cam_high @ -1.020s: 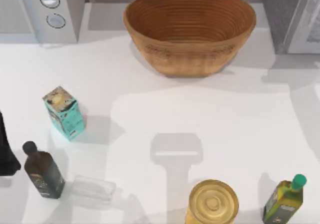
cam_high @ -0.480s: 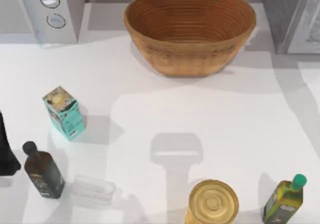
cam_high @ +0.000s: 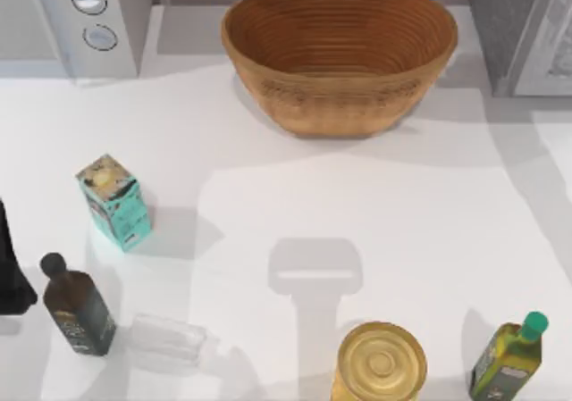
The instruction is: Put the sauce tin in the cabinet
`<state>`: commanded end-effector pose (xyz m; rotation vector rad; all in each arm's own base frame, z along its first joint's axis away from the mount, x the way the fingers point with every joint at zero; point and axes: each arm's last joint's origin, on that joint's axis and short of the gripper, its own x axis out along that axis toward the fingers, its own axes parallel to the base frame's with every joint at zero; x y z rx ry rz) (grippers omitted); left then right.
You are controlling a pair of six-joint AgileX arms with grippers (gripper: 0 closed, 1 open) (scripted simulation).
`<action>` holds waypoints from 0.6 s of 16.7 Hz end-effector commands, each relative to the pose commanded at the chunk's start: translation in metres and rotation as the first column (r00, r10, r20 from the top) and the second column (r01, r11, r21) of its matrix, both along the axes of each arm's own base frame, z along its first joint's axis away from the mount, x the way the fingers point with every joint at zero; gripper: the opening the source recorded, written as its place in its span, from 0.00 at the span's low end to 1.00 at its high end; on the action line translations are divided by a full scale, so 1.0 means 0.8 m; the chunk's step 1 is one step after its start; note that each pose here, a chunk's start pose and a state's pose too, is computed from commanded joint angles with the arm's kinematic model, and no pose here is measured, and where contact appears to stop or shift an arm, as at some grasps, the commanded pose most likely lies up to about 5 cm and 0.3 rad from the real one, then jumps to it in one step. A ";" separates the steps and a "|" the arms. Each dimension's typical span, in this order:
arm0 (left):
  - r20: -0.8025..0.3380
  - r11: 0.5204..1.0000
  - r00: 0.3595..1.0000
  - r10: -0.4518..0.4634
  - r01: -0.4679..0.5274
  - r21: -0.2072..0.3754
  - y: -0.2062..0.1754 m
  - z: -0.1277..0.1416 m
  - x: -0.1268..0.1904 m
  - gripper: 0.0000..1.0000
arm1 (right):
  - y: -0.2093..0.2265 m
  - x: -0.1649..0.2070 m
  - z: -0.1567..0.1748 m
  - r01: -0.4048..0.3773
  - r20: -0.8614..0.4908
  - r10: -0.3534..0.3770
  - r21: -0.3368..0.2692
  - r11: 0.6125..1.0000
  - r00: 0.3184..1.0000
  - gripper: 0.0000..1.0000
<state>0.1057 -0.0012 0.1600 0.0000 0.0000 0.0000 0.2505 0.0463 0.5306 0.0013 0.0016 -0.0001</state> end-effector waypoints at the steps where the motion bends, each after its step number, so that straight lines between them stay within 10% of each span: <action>1: 0.000 1.000 1.000 0.000 0.000 0.000 0.000 0.000 0.000 1.00 | 0.000 0.008 0.001 0.002 0.001 -0.002 -0.002 1.000 1.000 0.00; 10: 0.000 1.000 1.000 0.000 0.000 0.000 0.000 0.000 0.000 1.00 | 0.005 0.170 -0.024 -0.007 -0.011 0.007 0.001 1.000 1.000 0.00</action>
